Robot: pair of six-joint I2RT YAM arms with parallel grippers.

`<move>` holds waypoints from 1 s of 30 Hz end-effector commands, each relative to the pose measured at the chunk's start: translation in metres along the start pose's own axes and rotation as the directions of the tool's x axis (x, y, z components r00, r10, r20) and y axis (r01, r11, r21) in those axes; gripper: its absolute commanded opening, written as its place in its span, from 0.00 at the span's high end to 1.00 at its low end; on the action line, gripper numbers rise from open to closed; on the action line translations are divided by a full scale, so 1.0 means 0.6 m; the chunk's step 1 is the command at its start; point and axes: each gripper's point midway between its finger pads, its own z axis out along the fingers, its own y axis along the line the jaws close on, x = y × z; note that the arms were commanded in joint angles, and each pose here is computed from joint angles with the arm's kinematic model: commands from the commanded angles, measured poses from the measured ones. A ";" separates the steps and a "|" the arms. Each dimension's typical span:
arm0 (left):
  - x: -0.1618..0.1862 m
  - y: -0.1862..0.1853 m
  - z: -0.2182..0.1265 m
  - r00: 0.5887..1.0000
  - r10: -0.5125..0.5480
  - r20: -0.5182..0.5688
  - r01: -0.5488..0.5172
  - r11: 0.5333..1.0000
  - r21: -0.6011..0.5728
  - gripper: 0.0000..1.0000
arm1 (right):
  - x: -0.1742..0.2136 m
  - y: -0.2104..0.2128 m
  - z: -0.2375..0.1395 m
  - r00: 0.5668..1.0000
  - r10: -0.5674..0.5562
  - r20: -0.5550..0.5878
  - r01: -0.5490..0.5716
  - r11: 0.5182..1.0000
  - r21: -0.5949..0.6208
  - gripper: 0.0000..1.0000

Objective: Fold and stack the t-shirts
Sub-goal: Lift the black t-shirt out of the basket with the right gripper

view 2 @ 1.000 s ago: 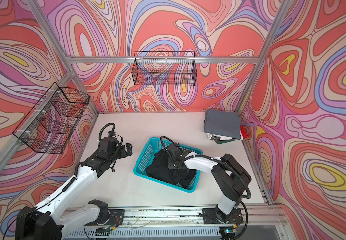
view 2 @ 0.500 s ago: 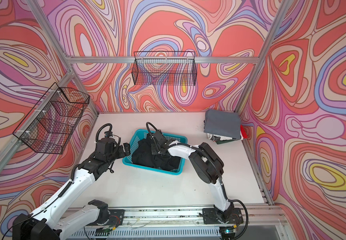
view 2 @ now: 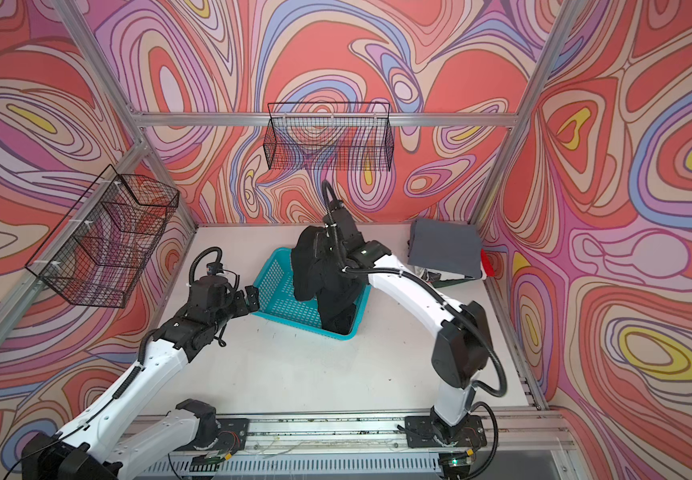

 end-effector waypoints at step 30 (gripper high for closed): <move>-0.004 -0.052 -0.011 0.996 0.064 -0.064 -0.060 0.996 0.072 0.00 | 0.002 -0.314 -0.297 0.962 0.071 0.265 -0.227 0.748 0.623 1.00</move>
